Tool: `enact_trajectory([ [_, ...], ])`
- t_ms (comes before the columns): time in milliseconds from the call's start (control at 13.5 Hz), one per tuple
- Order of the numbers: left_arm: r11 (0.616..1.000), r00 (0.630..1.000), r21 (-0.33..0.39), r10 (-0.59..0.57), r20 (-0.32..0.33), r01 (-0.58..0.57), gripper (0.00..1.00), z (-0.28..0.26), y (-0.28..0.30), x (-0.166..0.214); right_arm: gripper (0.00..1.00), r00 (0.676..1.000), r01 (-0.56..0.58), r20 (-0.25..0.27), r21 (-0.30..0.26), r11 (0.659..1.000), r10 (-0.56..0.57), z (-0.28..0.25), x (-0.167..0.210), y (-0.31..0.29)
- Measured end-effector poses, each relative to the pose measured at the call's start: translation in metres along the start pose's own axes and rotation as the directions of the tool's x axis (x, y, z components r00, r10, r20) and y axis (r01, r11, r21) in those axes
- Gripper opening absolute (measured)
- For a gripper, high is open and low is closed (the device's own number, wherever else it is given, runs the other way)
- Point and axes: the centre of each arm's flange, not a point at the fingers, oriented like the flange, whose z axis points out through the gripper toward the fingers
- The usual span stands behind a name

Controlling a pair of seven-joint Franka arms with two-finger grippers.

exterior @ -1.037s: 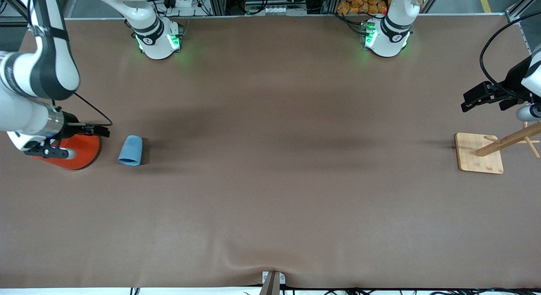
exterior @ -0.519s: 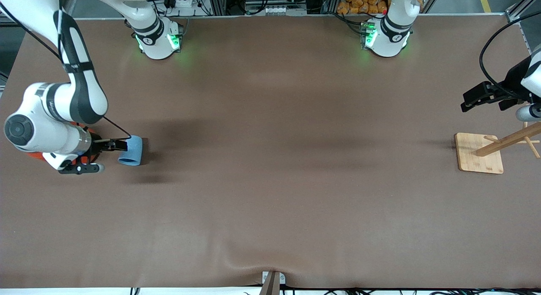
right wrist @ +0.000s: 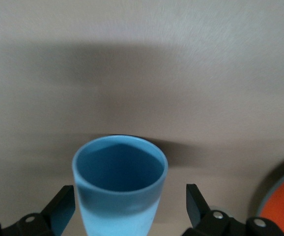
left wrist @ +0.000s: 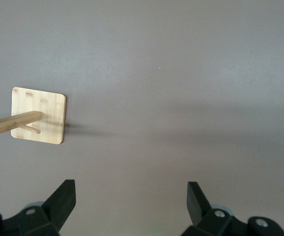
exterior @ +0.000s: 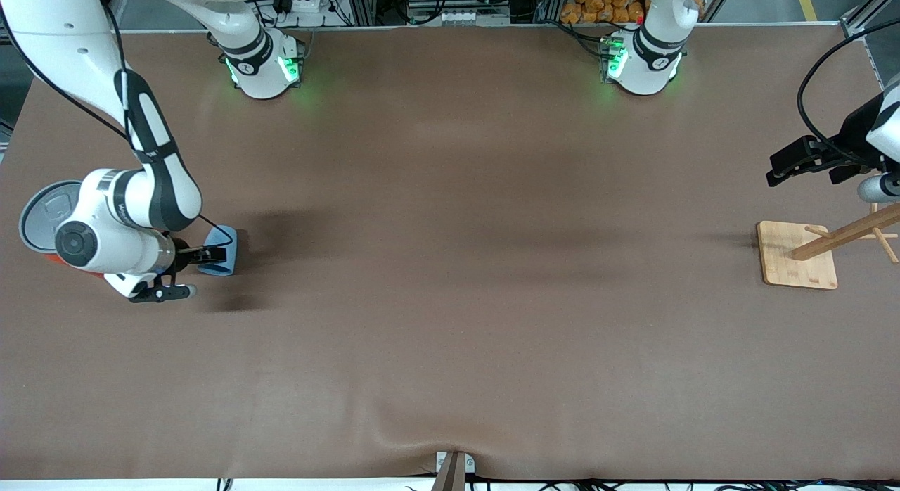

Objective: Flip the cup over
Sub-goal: 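Lower the right gripper over the blue cup and grasp its rim, then lift the blue cup with the right gripper and carry it toward the table middle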

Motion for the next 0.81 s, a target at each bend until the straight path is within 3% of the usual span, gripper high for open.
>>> enact_trajectory([
  [296,1.000,1.000,0.000,0.000,0.000,0.000,1.00,0.000,0.000,0.000,1.00,0.998,-0.001,0.057,0.007,1.000,0.000,0.033,-0.002,0.000],
  [519,1.000,1.000,0.000,0.000,0.000,0.000,1.00,0.000,0.000,0.000,1.00,0.998,0.000,0.064,0.008,1.000,-0.001,0.036,-0.003,0.000],
  [667,1.000,1.000,0.000,0.000,0.000,0.000,1.00,0.000,0.000,0.000,0.95,0.998,0.013,0.064,0.009,1.000,-0.013,0.036,-0.003,0.000],
  [815,1.000,1.000,0.000,0.000,0.000,0.000,1.00,0.000,0.000,0.000,0.83,0.996,0.067,0.059,0.012,0.998,-0.068,0.032,-0.003,-0.001],
])
